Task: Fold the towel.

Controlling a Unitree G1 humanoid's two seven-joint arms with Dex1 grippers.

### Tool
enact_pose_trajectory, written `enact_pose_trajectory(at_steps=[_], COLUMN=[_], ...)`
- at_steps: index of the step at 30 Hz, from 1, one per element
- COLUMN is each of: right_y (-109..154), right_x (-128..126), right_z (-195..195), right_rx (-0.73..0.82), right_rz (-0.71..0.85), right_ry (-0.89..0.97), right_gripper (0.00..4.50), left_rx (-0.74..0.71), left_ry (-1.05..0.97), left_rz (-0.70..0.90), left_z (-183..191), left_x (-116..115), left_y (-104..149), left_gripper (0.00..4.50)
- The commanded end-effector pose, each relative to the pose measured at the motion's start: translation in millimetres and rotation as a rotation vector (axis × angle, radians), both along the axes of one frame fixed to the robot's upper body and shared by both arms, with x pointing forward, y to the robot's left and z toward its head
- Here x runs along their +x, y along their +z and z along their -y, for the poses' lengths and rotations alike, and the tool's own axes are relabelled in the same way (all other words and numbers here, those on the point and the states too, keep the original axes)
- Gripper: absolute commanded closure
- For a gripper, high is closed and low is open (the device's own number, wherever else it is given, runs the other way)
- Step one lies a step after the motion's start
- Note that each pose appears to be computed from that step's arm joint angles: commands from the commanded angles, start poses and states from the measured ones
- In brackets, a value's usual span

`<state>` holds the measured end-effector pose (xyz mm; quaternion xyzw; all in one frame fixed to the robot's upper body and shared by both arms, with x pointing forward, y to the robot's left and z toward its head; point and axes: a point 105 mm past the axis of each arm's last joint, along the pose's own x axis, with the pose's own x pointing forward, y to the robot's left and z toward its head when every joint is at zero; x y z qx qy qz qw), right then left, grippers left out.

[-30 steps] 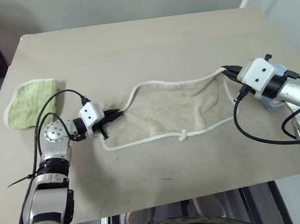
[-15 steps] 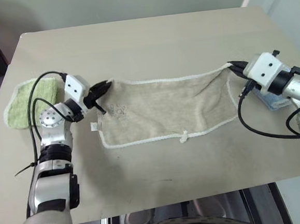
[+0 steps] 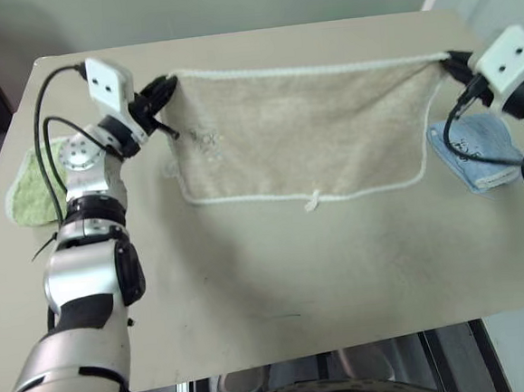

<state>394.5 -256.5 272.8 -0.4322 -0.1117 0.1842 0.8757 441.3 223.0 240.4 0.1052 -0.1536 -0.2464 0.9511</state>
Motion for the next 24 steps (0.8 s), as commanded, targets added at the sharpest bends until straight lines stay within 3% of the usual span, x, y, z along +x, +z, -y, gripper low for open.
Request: enact_pose_trajectory(at_steps=[1, 7, 13, 16, 24], right_y=[17, 52, 64, 70, 37], right_x=[8, 20, 16, 14, -12], right_z=[10, 24, 36, 45, 40], right_rx=[-0.036, -0.052, -0.069, -0.054, -0.069], right_rz=[0.068, 0.154, 0.198, 0.225, 0.158], right_ry=[-0.041, -0.117, -0.147, -0.183, -0.066], right_gripper=[4.50, 4.50, 4.50, 4.50, 4.50], left_rx=[-0.008, -0.046, -0.071, -0.043, 0.001], left_ry=[0.110, 0.301, 0.406, 0.429, 0.253], left_rz=[0.055, 0.167, 0.189, 0.192, 0.039], left_z=[-12, -36, -54, -58, -61], left_x=[6, 7, 3, 2, -2], left_y=[28, 87, 110, 109, 56], left_gripper=[4.45, 4.45, 4.45, 4.45, 4.45])
